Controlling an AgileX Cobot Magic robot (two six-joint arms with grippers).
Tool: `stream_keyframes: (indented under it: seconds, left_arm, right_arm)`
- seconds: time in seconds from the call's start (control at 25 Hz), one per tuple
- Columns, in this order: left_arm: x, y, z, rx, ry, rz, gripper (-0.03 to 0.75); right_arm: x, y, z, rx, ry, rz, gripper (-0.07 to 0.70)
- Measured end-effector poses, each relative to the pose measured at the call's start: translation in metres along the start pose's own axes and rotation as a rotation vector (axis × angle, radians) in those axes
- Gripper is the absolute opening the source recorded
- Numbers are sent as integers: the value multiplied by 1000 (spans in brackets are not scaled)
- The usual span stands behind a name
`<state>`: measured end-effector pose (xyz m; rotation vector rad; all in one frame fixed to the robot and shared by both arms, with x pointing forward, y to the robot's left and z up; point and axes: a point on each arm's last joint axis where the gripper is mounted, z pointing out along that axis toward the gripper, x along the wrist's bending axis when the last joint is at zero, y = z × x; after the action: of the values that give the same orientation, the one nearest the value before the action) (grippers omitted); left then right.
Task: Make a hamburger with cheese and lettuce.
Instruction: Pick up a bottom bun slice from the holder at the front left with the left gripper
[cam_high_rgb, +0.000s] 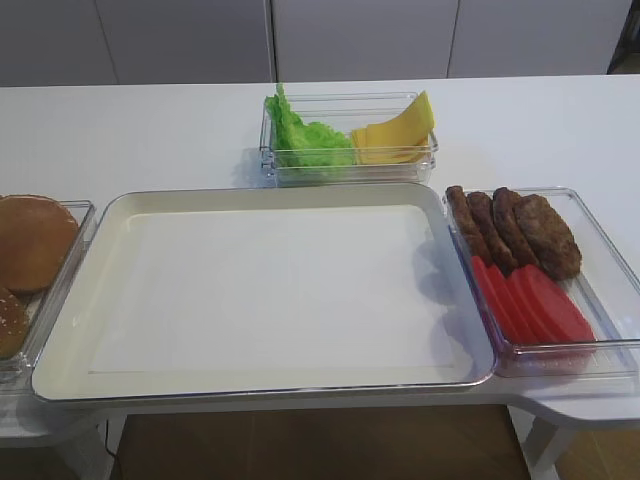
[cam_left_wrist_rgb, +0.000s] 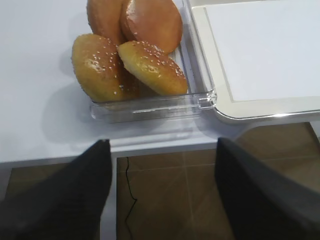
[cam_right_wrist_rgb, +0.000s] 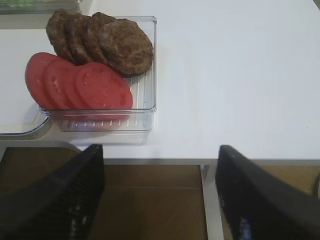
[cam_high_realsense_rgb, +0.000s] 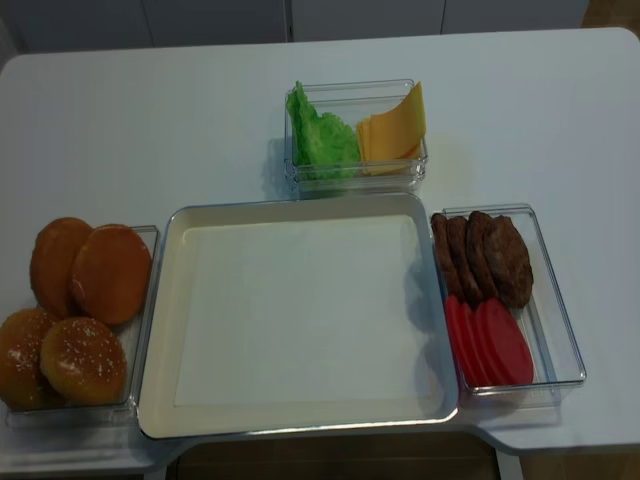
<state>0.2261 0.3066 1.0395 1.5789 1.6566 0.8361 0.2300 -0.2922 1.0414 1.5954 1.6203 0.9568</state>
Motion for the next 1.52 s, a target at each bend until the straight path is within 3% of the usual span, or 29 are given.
stream_keyframes:
  seconds: [0.72, 0.96, 1.12, 1.28, 1.52]
  left_arm:
    - [0, 0, 0, -2, 4, 2, 481]
    - [1, 13, -11, -54, 17, 4, 479]
    - [-1, 37, -10, 4, 22, -5, 479]
    - [-4, 66, -1, 84, 32, -49, 479]
    - [-9, 108, 30, 187, 52, -52, 478]
  right_arm:
    - [0, 0, 0, 0, 0, 0, 524]
    - [0, 0, 0, 0, 0, 0, 524]
    - [0, 0, 0, 0, 0, 0, 523]
    - [0, 0, 0, 0, 0, 0, 522]
    - [0, 0, 0, -2, 0, 0, 521]
